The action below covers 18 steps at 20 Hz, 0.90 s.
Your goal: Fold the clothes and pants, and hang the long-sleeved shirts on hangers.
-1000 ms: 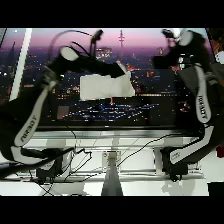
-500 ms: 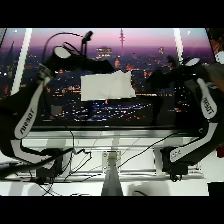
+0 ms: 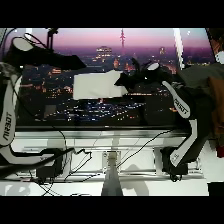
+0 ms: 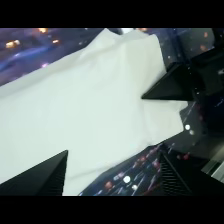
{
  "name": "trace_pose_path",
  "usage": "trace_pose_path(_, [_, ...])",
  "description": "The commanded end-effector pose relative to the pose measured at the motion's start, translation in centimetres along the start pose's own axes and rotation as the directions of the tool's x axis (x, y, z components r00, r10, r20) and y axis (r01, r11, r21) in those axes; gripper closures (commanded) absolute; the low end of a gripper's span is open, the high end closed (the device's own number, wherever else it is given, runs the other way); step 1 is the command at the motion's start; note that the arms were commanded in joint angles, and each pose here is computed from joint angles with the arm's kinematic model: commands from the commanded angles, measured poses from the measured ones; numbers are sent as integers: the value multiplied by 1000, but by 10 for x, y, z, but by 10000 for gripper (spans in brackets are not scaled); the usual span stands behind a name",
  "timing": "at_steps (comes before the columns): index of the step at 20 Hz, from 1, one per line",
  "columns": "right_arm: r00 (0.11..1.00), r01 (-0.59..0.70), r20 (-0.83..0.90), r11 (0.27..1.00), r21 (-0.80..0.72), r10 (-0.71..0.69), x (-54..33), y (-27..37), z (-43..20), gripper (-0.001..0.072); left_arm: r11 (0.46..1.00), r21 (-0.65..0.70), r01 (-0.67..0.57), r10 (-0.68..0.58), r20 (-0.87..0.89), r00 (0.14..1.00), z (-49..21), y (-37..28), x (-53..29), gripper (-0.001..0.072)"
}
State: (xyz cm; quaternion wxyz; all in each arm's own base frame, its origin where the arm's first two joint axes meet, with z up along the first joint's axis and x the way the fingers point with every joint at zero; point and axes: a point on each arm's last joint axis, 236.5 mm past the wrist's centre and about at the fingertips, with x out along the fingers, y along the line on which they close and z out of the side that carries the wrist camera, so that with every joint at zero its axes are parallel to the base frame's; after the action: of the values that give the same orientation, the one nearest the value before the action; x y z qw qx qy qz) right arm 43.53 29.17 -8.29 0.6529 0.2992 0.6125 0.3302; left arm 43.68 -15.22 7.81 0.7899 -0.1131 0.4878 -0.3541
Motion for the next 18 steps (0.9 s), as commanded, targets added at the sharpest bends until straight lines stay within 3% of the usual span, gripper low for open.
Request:
trace_pose_path(1, [995,95,26,976,-195,-91,-11,22,21,698,991,34,-130,130,-26,991,-13,26,-38,175])
trace_pose_path(2, [991,136,51,964,-230,-127,-29,25,32,698,980,51,-193,194,-32,980,-16,34,-51,253])
trace_pose_path(3, [980,195,95,949,-246,-177,-53,27,45,698,964,72,-257,260,-31,965,-19,41,-66,383])
trace_pose_path(5, [931,340,222,911,-233,-291,-120,28,72,698,923,127,-362,366,-11,930,-20,45,-96,698])
trace_pose_path(9, [718,585,491,810,-42,-493,-307,24,85,698,851,191,-489,487,62,871,-18,33,-143,692])
trace_pose_path(12, [476,648,574,707,283,-666,-456,3,35,699,840,204,-503,493,104,864,-16,20,-157,692])
trace_pose_path(15, [299,497,494,575,650,-816,-559,-18,-59,698,838,204,-505,494,107,863,-15,19,-158,692])
trace_pose_path(18, [256,314,345,415,854,-903,-598,-26,-152,698,839,204,-505,494,106,863,-15,19,-158,691])
